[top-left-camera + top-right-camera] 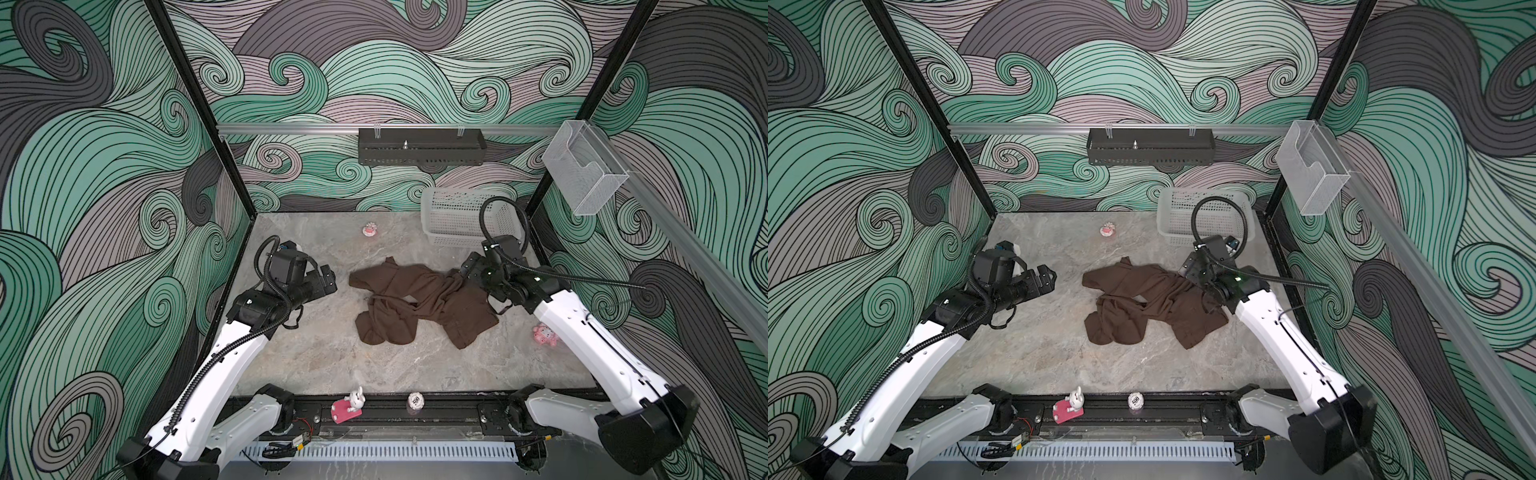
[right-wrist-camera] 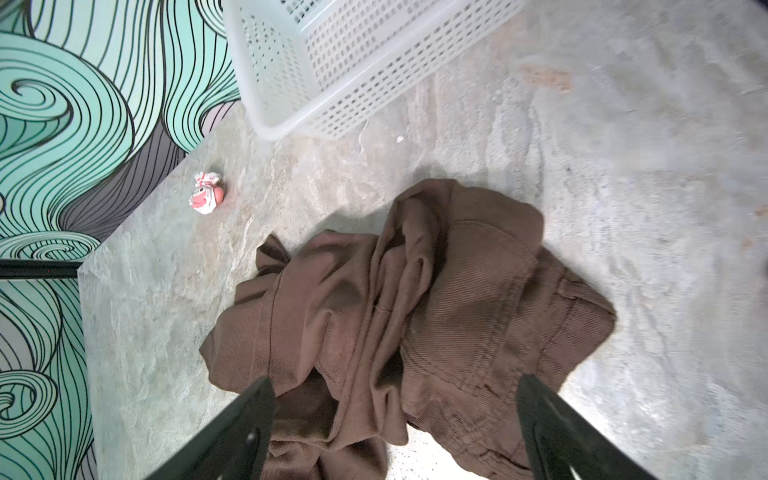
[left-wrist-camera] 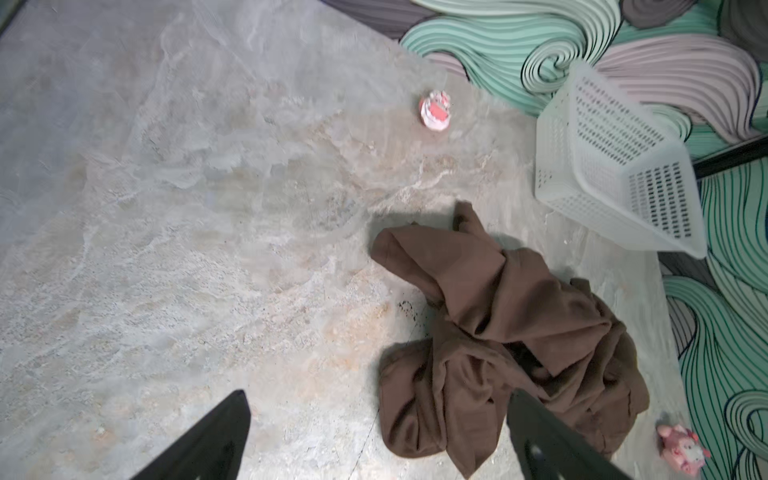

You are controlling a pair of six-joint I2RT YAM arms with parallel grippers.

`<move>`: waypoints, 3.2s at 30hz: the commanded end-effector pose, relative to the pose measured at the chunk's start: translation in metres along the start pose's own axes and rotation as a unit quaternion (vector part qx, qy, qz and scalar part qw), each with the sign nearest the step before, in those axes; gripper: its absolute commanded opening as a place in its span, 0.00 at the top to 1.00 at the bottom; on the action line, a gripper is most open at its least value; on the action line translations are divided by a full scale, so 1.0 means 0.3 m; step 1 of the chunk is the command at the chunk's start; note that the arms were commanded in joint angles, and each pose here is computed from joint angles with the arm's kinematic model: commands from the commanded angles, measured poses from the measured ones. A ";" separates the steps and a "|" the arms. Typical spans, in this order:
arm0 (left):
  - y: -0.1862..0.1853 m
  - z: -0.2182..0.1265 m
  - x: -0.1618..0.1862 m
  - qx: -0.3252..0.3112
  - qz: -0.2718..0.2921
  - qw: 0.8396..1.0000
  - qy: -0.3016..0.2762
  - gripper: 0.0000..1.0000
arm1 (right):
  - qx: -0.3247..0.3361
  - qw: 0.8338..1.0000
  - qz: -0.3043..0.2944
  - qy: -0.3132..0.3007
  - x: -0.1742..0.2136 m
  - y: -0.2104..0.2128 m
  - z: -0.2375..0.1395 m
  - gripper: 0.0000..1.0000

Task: Fold and stack the trousers
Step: 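Grasp the trousers' waistband with the right gripper while the left grasps a leg, then lift and stretch the trousers apart with both grippers, then lower them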

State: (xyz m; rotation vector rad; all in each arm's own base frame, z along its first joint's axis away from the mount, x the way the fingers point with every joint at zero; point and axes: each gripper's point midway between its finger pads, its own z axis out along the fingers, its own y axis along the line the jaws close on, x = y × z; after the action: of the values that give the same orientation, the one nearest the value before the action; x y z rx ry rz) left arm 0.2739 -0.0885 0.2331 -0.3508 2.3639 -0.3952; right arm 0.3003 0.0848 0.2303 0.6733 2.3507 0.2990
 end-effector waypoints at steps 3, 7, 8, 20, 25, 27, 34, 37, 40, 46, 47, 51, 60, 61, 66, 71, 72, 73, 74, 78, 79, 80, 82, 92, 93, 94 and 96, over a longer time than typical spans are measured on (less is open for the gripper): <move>-0.048 0.027 0.136 0.040 0.004 0.993 0.111 0.04 | 0.040 0.998 0.035 0.027 0.084 -0.172 -0.049 0.12; -0.081 0.054 0.257 0.066 -0.030 0.979 0.191 0.05 | 0.004 0.992 0.107 0.070 0.210 -0.211 -0.035 0.16; -0.083 0.061 0.283 0.068 -0.034 0.977 0.200 0.05 | -0.006 0.990 0.120 0.080 0.241 -0.218 -0.026 0.17; -0.157 0.137 0.343 0.091 -0.074 0.974 0.193 0.03 | -0.057 0.956 0.270 0.099 0.360 -0.315 0.096 0.16; -0.290 0.229 0.182 0.098 -0.058 0.980 0.164 0.03 | -0.023 0.937 0.339 0.080 0.265 -0.340 0.130 0.19; -0.351 0.281 0.162 0.086 -0.053 0.973 0.206 0.04 | -0.010 0.930 0.362 0.063 0.220 -0.343 0.131 0.19; -0.403 0.501 0.161 0.024 -0.088 0.958 0.272 0.03 | 0.026 0.899 0.435 0.044 0.127 -0.350 0.175 0.19; -0.383 0.569 0.180 0.000 -0.094 0.952 0.293 0.03 | 0.033 0.895 0.443 0.048 0.106 -0.341 0.191 0.19; -0.355 0.614 0.196 -0.021 -0.095 0.946 0.310 0.02 | 0.048 0.877 0.474 0.057 0.114 -0.357 0.218 0.20; -0.324 0.691 0.240 -0.034 -0.088 0.939 0.329 0.03 | 0.067 0.836 0.536 0.093 0.141 -0.377 0.294 0.20; -0.318 0.702 0.250 -0.037 -0.088 0.938 0.333 0.04 | 0.069 0.830 0.545 0.098 0.144 -0.378 0.307 0.20; -0.292 0.743 0.278 -0.047 -0.093 0.934 0.341 0.06 | 0.074 0.800 0.584 0.112 0.149 -0.371 0.357 0.20; -0.271 0.822 0.240 -0.021 -0.147 0.930 0.335 0.38 | 0.130 0.729 0.659 0.131 0.211 -0.403 0.433 0.24; -0.271 0.824 0.231 -0.018 -0.150 0.930 0.334 0.41 | 0.133 0.722 0.666 0.133 0.213 -0.402 0.448 0.25; -0.274 0.841 0.210 -0.008 -0.156 0.929 0.335 0.57 | 0.155 0.701 0.685 0.123 0.202 -0.420 0.498 0.27; -0.255 0.850 0.194 -0.005 -0.169 0.927 0.335 0.79 | 0.179 0.681 0.698 0.128 0.225 -0.447 0.542 0.34; -0.254 0.847 0.181 -0.001 -0.172 0.927 0.332 0.84 | 0.177 0.679 0.700 0.131 0.230 -0.444 0.552 0.39; -0.247 0.844 0.165 0.001 -0.177 0.928 0.329 0.90 | 0.176 0.677 0.702 0.136 0.236 -0.442 0.561 0.46; -0.242 0.839 0.150 0.003 -0.181 0.928 0.326 0.94 | 0.174 0.677 0.701 0.140 0.240 -0.439 0.565 0.52; -0.214 0.798 0.030 0.023 -0.205 0.932 0.296 1.00 | 0.153 0.684 0.698 0.147 0.220 -0.415 0.562 0.91; -0.207 0.783 -0.004 0.029 -0.211 0.934 0.287 1.00 | 0.143 0.688 0.697 0.146 0.201 -0.406 0.558 0.96; -0.198 0.761 -0.045 0.035 -0.216 0.936 0.275 1.00 | 0.127 0.696 0.692 0.146 0.167 -0.386 0.551 1.00; -0.174 0.713 -0.133 0.045 -0.228 0.940 0.248 1.00 | 0.086 0.718 0.675 0.144 0.073 -0.333 0.533 1.00; 0.014 0.337 -0.619 0.077 -0.320 0.942 0.060 1.00 | -0.120 0.853 0.500 0.091 -0.491 0.036 0.243 1.00; 0.047 0.296 -0.655 0.073 -0.333 0.939 0.042 1.00 | -0.135 0.860 0.486 0.079 -0.532 0.059 0.209 1.00; 0.077 0.265 -0.683 0.069 -0.344 0.936 0.026 1.00 | -0.147 0.865 0.475 0.068 -0.562 0.077 0.183 1.00; 0.147 0.196 -0.733 0.055 -0.366 0.929 -0.005 1.00 | -0.167 0.879 0.445 0.044 -0.616 0.103 0.134 1.00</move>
State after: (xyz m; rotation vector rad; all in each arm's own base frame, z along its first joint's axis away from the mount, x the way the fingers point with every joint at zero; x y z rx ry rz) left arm 0.4785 -0.0143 0.2835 -1.0646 2.2050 -0.9149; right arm 0.4641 0.0164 0.2951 1.6765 1.7757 1.1847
